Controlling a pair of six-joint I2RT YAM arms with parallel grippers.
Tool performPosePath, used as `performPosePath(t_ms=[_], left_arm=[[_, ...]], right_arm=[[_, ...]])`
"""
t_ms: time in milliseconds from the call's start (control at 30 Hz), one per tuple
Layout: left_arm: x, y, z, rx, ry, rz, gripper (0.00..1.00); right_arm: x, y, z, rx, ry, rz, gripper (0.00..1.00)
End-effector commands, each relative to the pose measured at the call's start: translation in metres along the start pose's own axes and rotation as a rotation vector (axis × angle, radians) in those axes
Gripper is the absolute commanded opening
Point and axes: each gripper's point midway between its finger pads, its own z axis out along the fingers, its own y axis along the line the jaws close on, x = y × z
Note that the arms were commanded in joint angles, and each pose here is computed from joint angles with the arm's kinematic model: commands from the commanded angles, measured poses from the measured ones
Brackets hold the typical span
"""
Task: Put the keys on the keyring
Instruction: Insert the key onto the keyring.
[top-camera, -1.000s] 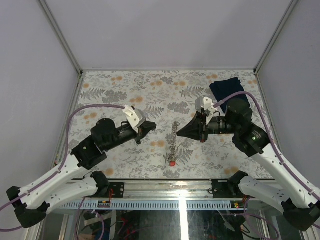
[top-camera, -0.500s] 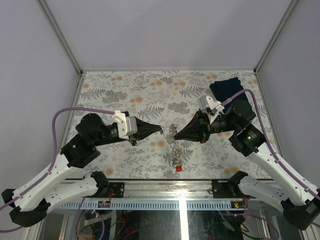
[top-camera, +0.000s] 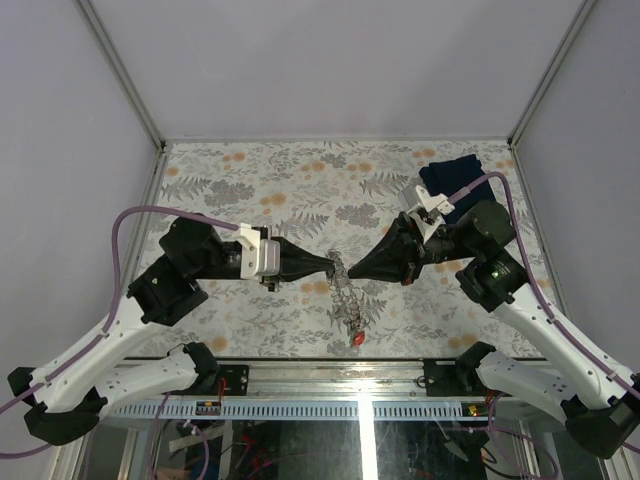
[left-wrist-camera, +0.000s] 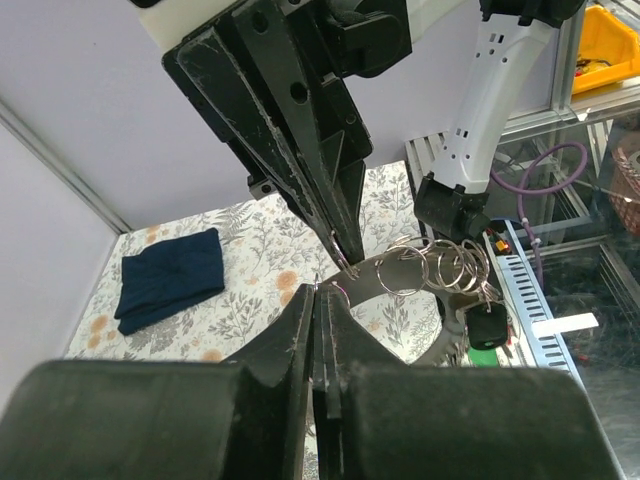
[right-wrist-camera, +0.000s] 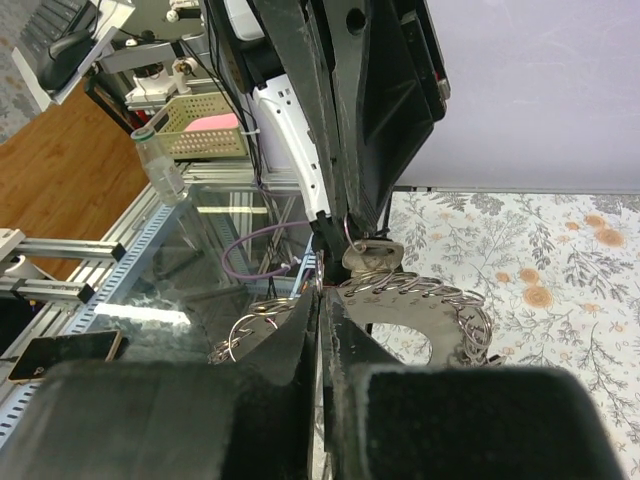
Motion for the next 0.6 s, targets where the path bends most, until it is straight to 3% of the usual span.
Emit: performPosePath(t_ms=[0,567], left_arm=[[-0.0190,-0.0004,0.0006,0.030,-0.039,0.050,0.00],[-0.0179,-0.0009,0.0040,0.050,-0.038,0.043,0.00]], right_arm=[[-0.0183,0.0086,0.0034,-0.040,-0.044,-0.048,0.00],[-0.0159,0.0021,0.0045,0.007,-0.057,-0.021,0.00]])
